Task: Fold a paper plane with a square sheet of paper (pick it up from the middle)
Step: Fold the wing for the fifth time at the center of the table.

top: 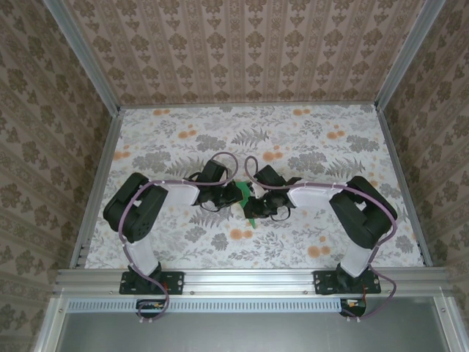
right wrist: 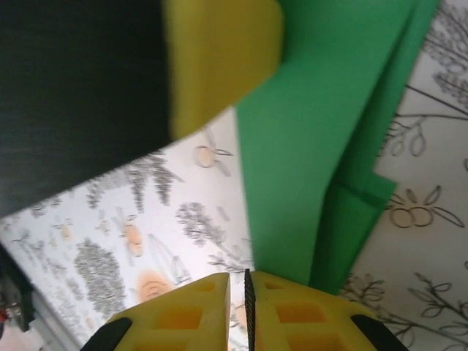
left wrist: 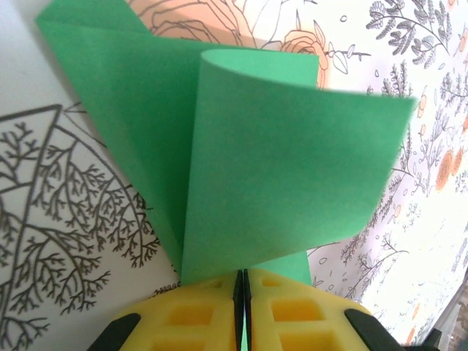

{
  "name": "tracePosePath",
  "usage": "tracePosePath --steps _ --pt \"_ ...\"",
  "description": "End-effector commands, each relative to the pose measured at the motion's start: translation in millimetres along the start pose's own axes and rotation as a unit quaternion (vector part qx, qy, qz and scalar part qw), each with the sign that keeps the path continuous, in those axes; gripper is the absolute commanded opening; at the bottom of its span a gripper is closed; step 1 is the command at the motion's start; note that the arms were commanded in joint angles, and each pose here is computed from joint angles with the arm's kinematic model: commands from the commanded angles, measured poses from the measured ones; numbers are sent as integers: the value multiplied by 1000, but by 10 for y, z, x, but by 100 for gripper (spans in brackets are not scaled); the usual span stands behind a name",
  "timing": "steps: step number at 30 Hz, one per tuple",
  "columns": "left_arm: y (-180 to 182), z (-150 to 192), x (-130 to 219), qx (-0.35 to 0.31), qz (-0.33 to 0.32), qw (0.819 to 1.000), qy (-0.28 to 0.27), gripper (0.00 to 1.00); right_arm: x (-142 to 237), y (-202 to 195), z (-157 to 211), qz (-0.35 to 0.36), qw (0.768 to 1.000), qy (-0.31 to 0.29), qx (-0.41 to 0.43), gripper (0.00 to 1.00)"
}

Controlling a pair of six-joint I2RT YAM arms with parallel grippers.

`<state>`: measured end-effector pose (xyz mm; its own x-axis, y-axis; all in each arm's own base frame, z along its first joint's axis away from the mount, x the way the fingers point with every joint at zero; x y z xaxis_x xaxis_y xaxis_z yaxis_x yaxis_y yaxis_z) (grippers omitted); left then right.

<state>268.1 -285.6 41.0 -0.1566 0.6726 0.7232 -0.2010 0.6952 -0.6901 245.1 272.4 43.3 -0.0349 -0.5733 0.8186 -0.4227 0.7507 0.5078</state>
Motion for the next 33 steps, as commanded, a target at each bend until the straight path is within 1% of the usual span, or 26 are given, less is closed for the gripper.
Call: tracePosePath --steps 1,5,7,10,17,23,28,33 --pt "95 -13 6 -27 -21 999 5 15 -91 -190 151 34 999 29 -20 15" --pt "-207 -106 199 -99 18 995 -12 18 -125 -281 292 38 998 44 -30 14" --pt "-278 -156 276 -117 27 993 -21 18 -130 -307 332 37 998 49 -34 14" --pt "-270 -242 327 -122 30 992 -31 19 -122 -307 352 32 998 50 -36 14" --pt "-257 -305 240 -116 41 992 -20 19 -127 -289 345 25 998 52 -37 14" --pt "-293 -216 151 -123 54 991 -1 19 -136 -280 341 23 998 54 -39 14" --pt "-312 -44 97 -144 65 987 21 19 -139 -282 329 23 997 54 -44 14" --pt "-231 90 -8 -158 38 986 48 19 -147 -298 332 25 997 57 -50 14"
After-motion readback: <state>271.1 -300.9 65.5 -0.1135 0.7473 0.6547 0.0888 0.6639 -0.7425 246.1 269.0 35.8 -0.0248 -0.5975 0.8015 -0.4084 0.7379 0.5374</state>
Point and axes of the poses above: each hand's point on the last joint's axis, 136 mm out from that joint toward the fingers, its own x axis back along the fingers, its own y axis along the line the jaws close on, z = x × y, the point moved 3 cm from there along x, back along the fingers, and after that the axes turned 12 degrees about x, right-handed, at the moved point
